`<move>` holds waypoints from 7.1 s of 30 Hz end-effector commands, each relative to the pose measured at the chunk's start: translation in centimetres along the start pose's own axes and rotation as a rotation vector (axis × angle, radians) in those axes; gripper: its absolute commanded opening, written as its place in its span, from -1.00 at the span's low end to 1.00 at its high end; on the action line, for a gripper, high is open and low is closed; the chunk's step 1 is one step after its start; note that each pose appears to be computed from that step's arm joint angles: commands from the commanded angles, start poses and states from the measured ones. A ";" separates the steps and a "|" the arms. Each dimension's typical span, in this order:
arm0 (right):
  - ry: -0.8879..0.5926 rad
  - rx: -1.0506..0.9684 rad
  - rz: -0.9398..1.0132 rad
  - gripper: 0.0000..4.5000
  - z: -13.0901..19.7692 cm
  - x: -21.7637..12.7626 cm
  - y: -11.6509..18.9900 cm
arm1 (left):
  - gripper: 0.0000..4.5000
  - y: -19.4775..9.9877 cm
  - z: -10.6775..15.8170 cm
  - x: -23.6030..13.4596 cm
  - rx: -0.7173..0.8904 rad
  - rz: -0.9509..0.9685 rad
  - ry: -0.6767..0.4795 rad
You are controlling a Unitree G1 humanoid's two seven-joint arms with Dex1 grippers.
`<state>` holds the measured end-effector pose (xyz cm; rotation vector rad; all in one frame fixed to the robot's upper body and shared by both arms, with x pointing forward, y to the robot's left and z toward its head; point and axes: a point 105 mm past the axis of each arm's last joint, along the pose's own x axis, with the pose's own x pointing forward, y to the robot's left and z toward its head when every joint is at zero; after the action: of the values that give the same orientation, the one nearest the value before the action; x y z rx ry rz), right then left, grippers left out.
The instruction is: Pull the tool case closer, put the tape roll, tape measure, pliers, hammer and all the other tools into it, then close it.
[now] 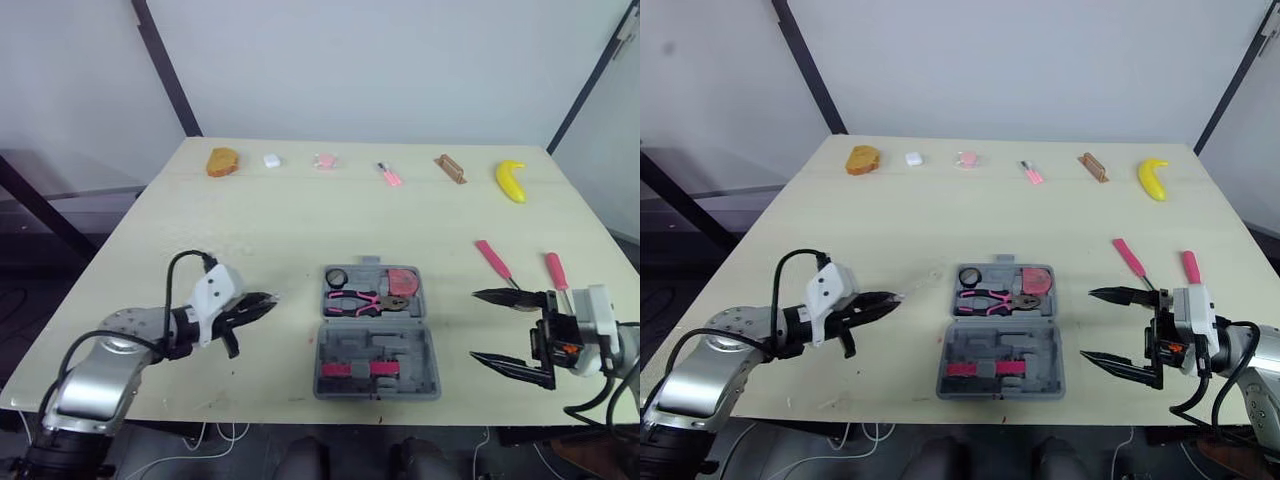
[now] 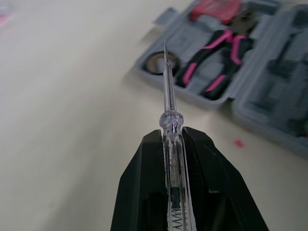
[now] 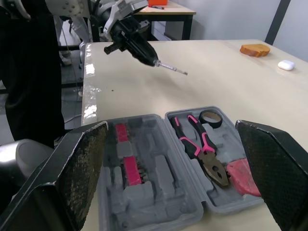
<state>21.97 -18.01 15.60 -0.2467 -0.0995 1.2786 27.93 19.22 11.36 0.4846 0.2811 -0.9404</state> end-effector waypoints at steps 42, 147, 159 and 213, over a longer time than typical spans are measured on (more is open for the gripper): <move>0.034 -0.075 -0.123 1.00 -0.5 -0.5 0.1 | -0.95 -5.1 3.3 11.9 0.288 -0.503 0.287; 0.129 0.132 -0.784 1.00 -6.9 -9.9 -1.8 | -0.88 1.6 -0.5 -1.4 -0.262 0.199 -0.370; 0.181 0.229 -1.133 1.00 -9.2 -16.0 1.9 | 0.96 -0.4 -7.8 -9.0 -0.416 0.515 -0.192; 0.398 0.414 -0.914 1.00 -11.5 -8.3 -13.4 | 0.96 -4.2 9.6 -0.8 0.057 -0.371 -0.480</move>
<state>33.95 -30.69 7.63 -0.0577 0.3745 0.3075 24.85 13.46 17.65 0.2220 -0.0617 -1.3480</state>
